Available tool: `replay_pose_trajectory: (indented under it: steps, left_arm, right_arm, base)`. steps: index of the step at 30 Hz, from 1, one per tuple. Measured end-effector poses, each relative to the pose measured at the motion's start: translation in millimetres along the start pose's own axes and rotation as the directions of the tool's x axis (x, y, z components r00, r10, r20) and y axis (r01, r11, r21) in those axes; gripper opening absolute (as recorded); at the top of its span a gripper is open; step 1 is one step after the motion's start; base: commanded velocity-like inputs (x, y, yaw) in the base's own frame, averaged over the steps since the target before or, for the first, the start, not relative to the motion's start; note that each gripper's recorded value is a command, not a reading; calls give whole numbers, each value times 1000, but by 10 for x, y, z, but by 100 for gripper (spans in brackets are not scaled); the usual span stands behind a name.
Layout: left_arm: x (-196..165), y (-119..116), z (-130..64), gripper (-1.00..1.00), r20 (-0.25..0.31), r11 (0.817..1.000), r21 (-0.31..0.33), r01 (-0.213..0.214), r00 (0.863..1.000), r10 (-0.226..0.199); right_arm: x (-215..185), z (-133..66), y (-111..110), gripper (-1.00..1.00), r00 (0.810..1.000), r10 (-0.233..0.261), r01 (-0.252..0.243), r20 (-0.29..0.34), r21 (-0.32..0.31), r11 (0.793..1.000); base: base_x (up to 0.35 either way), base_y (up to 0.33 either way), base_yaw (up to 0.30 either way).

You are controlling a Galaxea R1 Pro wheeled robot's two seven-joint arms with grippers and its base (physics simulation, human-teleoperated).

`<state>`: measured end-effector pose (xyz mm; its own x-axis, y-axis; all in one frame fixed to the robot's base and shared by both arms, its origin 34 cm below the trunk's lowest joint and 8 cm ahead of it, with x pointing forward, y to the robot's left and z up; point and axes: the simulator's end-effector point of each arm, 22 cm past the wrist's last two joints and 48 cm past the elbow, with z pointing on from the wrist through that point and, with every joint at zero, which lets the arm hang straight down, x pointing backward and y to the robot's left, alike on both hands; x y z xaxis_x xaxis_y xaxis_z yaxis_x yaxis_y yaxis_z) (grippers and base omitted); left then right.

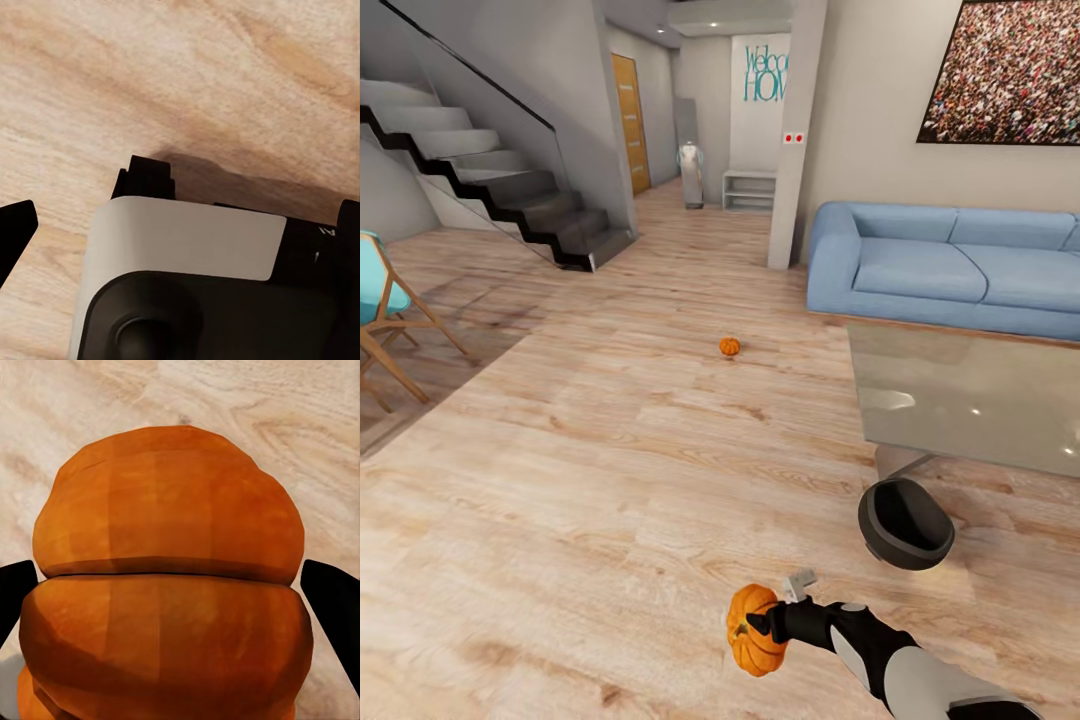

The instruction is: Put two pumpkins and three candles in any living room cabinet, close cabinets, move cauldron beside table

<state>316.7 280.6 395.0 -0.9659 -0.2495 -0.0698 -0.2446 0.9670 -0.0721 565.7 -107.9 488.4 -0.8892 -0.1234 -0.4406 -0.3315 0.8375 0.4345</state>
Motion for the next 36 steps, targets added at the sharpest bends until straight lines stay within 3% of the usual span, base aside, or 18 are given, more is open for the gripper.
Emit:
replay_pose_trajectory:
  steps: [8, 21, 36]
  left_arm:
    - [-26, 3, -9, 100, 7, 1000, 0, -2, 1000, 2]
    - [-54, -5, -16, 100, 13, 1000, 2, -1, 1000, 1]
    - [-50, -1, -17, 100, 12, 1000, 1, -1, 1000, 1]
  right_arm:
    - [-147, -17, 7, -100, 998, -32, 32, 60, 3, 999]
    - [-150, -28, 13, -100, 997, -35, 35, 64, 3, 999]
    - [-106, -26, 16, -100, 998, -35, 35, 56, 2, 999]
  base:
    - [0, 0, 183]
    - [8, 0, 108]
    - [299, 0, 1]
